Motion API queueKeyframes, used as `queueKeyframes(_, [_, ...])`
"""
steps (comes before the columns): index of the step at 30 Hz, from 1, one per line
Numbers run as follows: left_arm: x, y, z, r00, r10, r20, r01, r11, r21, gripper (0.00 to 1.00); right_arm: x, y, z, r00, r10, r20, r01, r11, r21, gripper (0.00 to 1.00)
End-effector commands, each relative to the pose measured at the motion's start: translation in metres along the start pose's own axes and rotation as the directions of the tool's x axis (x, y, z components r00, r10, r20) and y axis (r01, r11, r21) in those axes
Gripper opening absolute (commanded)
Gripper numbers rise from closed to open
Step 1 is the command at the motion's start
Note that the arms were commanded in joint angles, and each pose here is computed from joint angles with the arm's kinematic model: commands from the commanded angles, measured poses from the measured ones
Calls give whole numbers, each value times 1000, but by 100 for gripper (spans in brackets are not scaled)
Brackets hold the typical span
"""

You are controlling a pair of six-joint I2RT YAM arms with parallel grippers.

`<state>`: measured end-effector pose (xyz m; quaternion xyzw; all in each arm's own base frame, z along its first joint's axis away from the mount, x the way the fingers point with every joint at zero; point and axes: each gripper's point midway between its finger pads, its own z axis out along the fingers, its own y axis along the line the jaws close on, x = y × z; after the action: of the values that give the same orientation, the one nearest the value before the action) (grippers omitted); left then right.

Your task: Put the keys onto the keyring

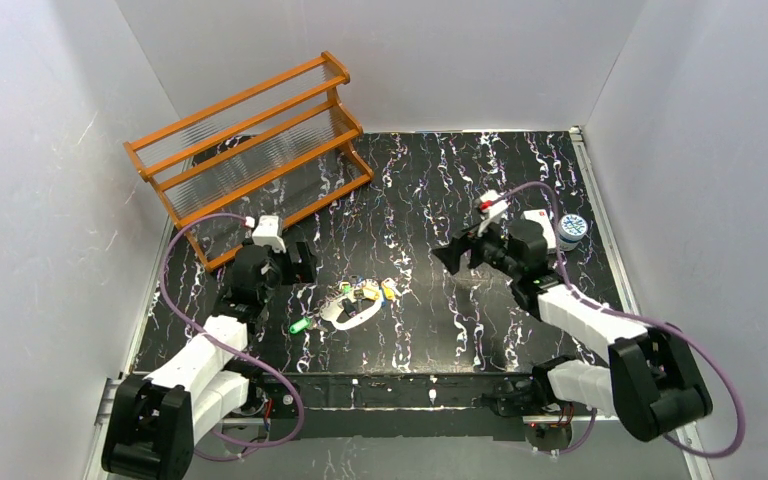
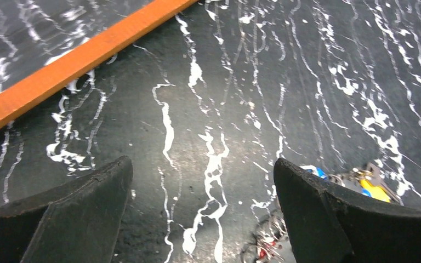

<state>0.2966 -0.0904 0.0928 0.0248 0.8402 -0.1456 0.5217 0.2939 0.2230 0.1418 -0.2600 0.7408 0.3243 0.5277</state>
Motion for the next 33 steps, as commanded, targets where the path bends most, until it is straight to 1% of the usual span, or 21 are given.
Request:
queueKeyframes(1, [-22, 36, -1, 987, 24, 157, 6, 982, -187, 98, 12, -60, -35, 998, 59, 5, -58, 953, 296, 99])
queueKeyframes(3, [-22, 47, -2, 982, 24, 189, 23, 970, -241, 98, 18, -85, -51, 998, 66, 10, -64, 906, 418, 99])
queueKeyframes(5, [-22, 58, -2, 981, 19, 192, 41, 952, -304, 98, 21, -107, -68, 998, 61, 14, -59, 846, 530, 99])
queueKeyframes(7, [-24, 69, -1, 983, 51, 179, 17, 932, -363, 98, 24, -129, -87, 999, 40, 14, -40, 761, 647, 99])
queueKeyframes(10, [-21, 88, 0, 987, 93, 131, -22, 885, -464, 98, 30, -146, -100, 1000, -9, 17, -6, 698, 716, 99])
queueKeyframes(12, [-14, 98, 3, 988, 115, 102, -47, 858, -512, 98, 42, -155, -104, 1000, 3, 18, -15, 674, 738, 99])
queueKeyframes(14, [-8, 103, 7, 986, 137, 97, -67, 850, -523, 98, 52, -159, -100, 1000, 17, 6, -16, 685, 728, 99])
queueKeyframes(16, [-9, 100, 13, 974, 172, 147, -78, 865, -495, 98, 55, -159, -94, 1000, 2, 7, -6, 707, 707, 96])
queueKeyframes(18, [-7, 99, 20, 966, 204, 159, -109, 878, -466, 98, 54, -160, -90, 999, -12, 34, -15, 711, 703, 96])
queueKeyframes(20, [-3, 99, 33, 965, 226, 136, -146, 885, -442, 98, 51, -164, -89, 998, -34, 61, -20, 703, 711, 97])
queueKeyframes(23, [-3, 88, 53, 952, 278, 131, -220, 914, -341, 98, 48, -166, -86, 996, -58, 63, -3, 708, 707, 99])
queueKeyframes(25, [10, 98, 58, 961, 247, 124, -192, 920, -342, 98, 47, -166, -82, 996, -66, 61, 5, 718, 696, 99])
queueKeyframes(27, [4, 105, 52, 949, 229, 216, -136, 917, -374, 98, 43, -166, -78, 994, -95, 59, 29, 730, 683, 99])
queueKeyframes(29, [11, 112, 48, 964, 197, 179, -114, 912, -394, 98, 41, -168, -78, 991, -112, 70, 33, 724, 689, 99])
queueKeyframes(31, [7, 109, 57, 960, 217, 178, -137, 917, -375, 98, 41, -174, -76, 991, -123, 54, 50, 712, 700, 99])
queueKeyframes(32, [14, 110, 59, 967, 211, 139, -147, 917, -370, 98, 41, -177, -76, 989, -138, 44, 68, 709, 702, 99])
queueKeyframes(33, [13, 110, 60, 969, 208, 132, -147, 918, -369, 98, 40, -178, -76, 987, -154, 40, 82, 705, 704, 99])
